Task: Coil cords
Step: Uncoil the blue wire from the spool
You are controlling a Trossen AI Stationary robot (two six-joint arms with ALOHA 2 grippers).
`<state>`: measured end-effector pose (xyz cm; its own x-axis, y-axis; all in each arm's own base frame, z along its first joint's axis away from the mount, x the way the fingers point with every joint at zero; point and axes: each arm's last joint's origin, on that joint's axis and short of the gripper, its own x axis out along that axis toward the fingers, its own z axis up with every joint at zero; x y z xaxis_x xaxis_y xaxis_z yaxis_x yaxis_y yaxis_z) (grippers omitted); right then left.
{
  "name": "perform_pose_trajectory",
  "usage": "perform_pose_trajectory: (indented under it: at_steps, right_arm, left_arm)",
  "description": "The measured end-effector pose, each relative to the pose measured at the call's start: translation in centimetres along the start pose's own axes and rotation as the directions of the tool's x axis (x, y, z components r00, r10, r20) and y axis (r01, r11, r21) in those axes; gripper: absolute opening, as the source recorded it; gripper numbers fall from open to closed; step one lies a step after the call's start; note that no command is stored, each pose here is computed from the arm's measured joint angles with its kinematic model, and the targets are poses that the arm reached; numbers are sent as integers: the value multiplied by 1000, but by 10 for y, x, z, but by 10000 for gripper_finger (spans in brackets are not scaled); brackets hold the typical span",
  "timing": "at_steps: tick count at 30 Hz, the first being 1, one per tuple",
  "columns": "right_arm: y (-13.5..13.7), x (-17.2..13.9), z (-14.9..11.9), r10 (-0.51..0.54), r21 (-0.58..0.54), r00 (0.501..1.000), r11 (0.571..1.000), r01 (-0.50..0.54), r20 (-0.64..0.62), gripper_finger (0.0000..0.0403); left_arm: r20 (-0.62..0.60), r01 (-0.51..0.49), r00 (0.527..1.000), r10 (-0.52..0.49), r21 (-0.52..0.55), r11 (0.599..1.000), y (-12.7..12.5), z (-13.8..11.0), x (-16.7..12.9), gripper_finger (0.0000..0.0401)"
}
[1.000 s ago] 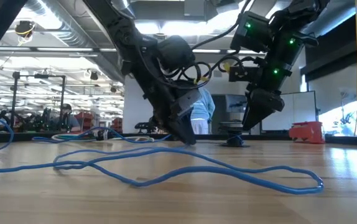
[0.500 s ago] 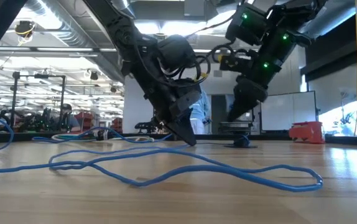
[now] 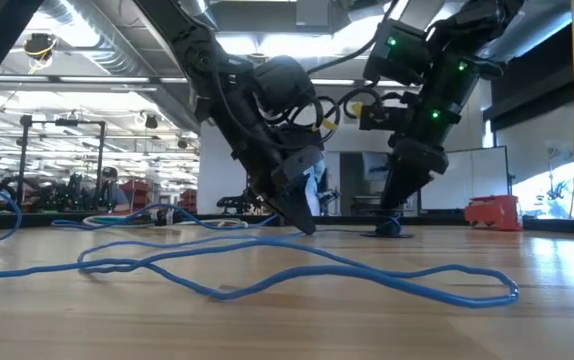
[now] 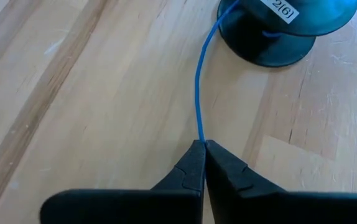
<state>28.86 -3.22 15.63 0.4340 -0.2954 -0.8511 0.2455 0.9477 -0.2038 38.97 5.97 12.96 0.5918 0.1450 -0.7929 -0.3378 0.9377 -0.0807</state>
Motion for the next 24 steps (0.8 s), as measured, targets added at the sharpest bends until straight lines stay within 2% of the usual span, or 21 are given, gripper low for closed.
perform_pose_trajectory:
  at_steps: [3, 8, 24]
  right_arm:
    - [1, 2, -1, 14, 0, 1000, 1000, -14, -7, 198]
    - [-1, 3, -1, -42, -2, 999, 999, 42, -12, 198]
    - [-1, 2, -7, -46, -23, 996, 999, 44, -77, 198]
  left_arm:
    - [-1, 0, 1000, 0, 0, 1000, 0, 0, 0, 1]
    - [-21, -3, 1000, 3, 11, 1000, -5, -3, 0, 1]
    - [-215, -36, 975, 49, 62, 997, -54, -36, -13, 1]
